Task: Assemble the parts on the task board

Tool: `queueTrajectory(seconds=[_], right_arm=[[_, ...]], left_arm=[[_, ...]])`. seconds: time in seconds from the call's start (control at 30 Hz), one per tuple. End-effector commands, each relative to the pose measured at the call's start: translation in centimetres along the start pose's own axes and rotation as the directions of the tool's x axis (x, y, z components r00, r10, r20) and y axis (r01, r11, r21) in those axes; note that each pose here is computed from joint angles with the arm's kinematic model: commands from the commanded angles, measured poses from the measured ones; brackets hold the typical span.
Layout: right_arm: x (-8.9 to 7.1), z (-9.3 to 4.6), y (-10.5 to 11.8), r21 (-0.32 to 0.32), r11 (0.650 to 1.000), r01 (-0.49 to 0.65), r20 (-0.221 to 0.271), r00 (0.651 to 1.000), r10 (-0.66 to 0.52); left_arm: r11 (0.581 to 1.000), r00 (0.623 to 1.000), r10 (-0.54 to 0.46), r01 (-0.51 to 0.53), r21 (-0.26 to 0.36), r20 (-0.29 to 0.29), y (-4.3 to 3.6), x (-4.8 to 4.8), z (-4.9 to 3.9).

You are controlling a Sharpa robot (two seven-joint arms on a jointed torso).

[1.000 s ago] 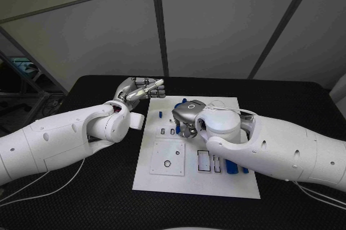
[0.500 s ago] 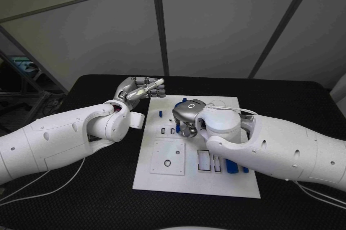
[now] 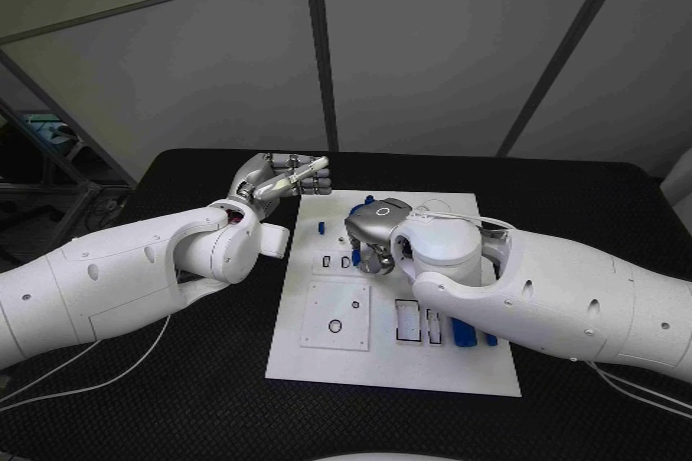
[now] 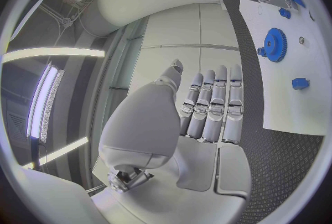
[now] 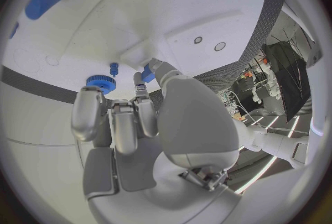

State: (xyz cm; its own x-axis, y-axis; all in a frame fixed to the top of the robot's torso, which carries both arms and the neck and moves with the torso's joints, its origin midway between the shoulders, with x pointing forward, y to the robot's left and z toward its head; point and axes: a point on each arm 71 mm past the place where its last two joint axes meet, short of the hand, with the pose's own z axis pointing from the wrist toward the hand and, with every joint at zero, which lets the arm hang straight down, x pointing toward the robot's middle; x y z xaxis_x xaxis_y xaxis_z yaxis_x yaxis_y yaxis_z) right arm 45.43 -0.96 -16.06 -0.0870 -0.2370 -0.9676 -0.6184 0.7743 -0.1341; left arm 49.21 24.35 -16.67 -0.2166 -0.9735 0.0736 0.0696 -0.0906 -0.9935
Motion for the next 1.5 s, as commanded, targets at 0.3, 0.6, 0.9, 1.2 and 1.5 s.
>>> queueTrajectory(seconds=[0.3,0.6,0.9,1.2,1.5], right_arm=[[-0.11,0.03,0.06,-0.004,1.0,0.011,0.002,1.0,-0.011],[-0.11,0.03,0.06,-0.005,1.0,0.011,0.002,1.0,-0.011],[-0.12,0.02,0.0,-0.002,1.0,0.011,0.005,1.0,-0.011],[-0.27,-0.17,-0.19,0.001,1.0,0.005,0.033,0.999,-0.005],[-0.36,-0.5,-0.41,0.0,1.0,-0.004,0.056,0.998,0.004]], left_arm=[[1.0,1.0,0.001,-0.001,0.006,-0.014,-0.12,0.16,0.06],[1.0,1.0,0.001,-0.001,0.005,-0.014,-0.1,0.19,0.08],[1.0,1.0,0.001,-0.001,0.004,-0.013,-0.08,0.17,0.09],[1.0,1.0,0.001,-0.001,0.005,-0.015,-0.08,0.16,0.1],[1.0,1.0,0.002,-0.002,0.005,-0.014,-0.06,0.11,0.12]])
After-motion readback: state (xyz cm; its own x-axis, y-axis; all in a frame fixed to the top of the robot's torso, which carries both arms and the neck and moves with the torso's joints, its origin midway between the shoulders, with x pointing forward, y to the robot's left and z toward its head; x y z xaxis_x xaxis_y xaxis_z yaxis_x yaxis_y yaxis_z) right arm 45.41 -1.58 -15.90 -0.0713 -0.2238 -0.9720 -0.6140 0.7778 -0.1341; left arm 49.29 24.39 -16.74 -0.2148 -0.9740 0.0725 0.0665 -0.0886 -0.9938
